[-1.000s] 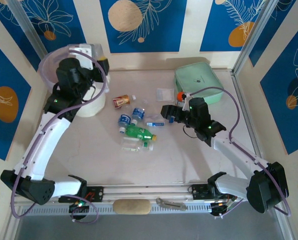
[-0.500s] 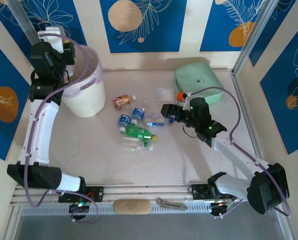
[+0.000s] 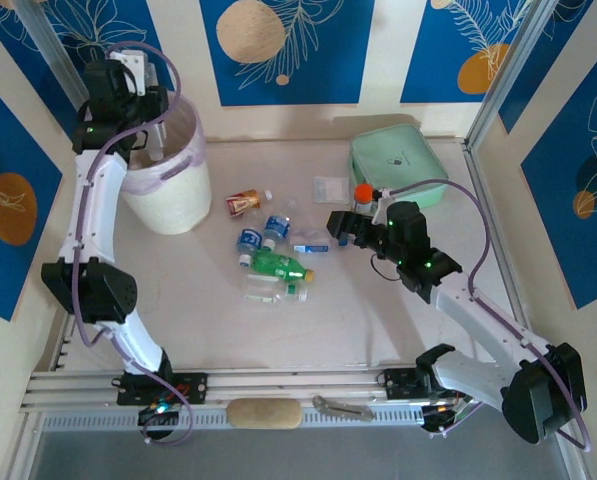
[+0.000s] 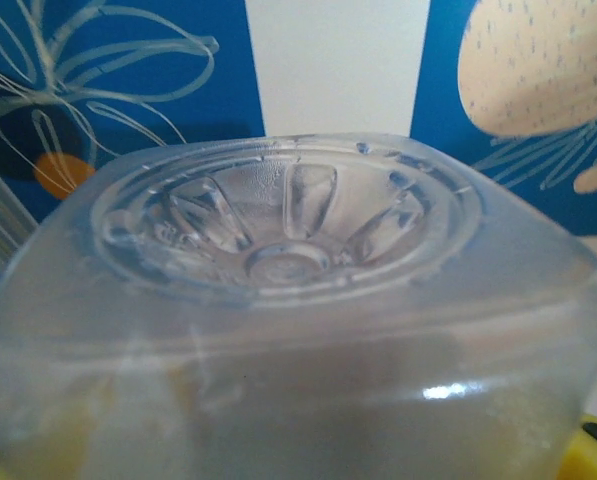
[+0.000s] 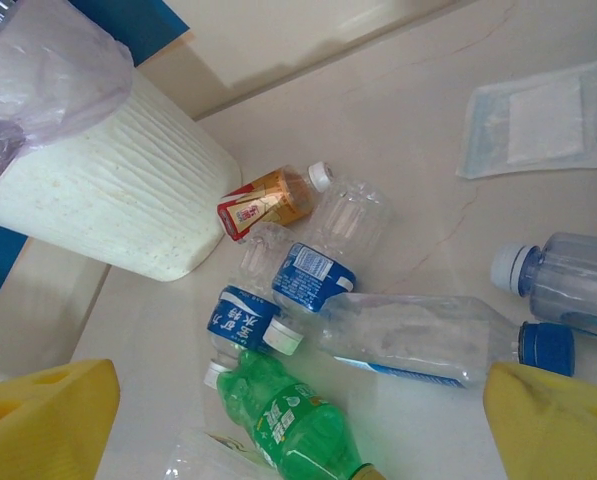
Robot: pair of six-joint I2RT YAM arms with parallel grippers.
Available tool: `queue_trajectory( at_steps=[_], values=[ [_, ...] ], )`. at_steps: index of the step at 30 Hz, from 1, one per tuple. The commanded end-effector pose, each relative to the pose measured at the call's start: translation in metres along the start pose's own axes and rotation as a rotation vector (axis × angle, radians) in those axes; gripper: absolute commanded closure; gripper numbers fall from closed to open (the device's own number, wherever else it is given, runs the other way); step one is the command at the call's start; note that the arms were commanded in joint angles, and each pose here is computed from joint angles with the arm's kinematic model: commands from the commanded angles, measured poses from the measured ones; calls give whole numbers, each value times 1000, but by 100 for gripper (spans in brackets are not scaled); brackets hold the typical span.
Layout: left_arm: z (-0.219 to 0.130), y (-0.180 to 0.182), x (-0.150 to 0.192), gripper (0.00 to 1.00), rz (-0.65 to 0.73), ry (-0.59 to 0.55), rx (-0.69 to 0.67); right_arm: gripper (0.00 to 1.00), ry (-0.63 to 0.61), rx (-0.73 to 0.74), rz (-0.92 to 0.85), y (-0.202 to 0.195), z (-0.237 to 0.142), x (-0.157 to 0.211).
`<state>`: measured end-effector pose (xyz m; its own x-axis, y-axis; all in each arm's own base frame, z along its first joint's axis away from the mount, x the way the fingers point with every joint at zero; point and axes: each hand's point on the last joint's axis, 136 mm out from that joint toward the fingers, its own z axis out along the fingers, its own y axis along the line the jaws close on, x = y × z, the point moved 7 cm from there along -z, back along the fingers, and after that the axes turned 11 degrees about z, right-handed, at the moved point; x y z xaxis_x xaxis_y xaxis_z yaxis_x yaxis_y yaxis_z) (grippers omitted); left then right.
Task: Put the plastic bottles in the bin
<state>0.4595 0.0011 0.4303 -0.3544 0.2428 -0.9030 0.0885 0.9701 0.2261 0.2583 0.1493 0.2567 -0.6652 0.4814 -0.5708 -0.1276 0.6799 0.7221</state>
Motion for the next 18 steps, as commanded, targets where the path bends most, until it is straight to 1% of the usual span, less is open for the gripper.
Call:
queue_trajectory(
  at_steps=[1,3,6,8,11,14,15,16,18],
  values=[
    [3,-6,15,57,-31,99,74,6,-5,10,-3,0,-5,1],
    [8,-7,22,54,-37,133,78,6,4,13,-5,1,-6,2],
    [13,-9,31,52,-38,175,85,6,12,19,-4,0,-8,3],
    [14,-9,34,48,-39,191,83,6,10,20,-3,1,-11,4],
    [10,-9,34,32,-42,197,77,6,2,22,-3,1,-17,4],
    [1,-7,27,10,-62,182,72,6,-6,28,0,1,-25,4],
    [-3,-7,24,5,-72,172,75,6,-8,32,3,1,-27,5],
    [-9,-7,20,0,-82,155,81,6,-10,35,4,1,-30,5],
    [-25,-8,9,0,-111,113,105,6,-14,46,9,-1,-35,5]
  ],
)
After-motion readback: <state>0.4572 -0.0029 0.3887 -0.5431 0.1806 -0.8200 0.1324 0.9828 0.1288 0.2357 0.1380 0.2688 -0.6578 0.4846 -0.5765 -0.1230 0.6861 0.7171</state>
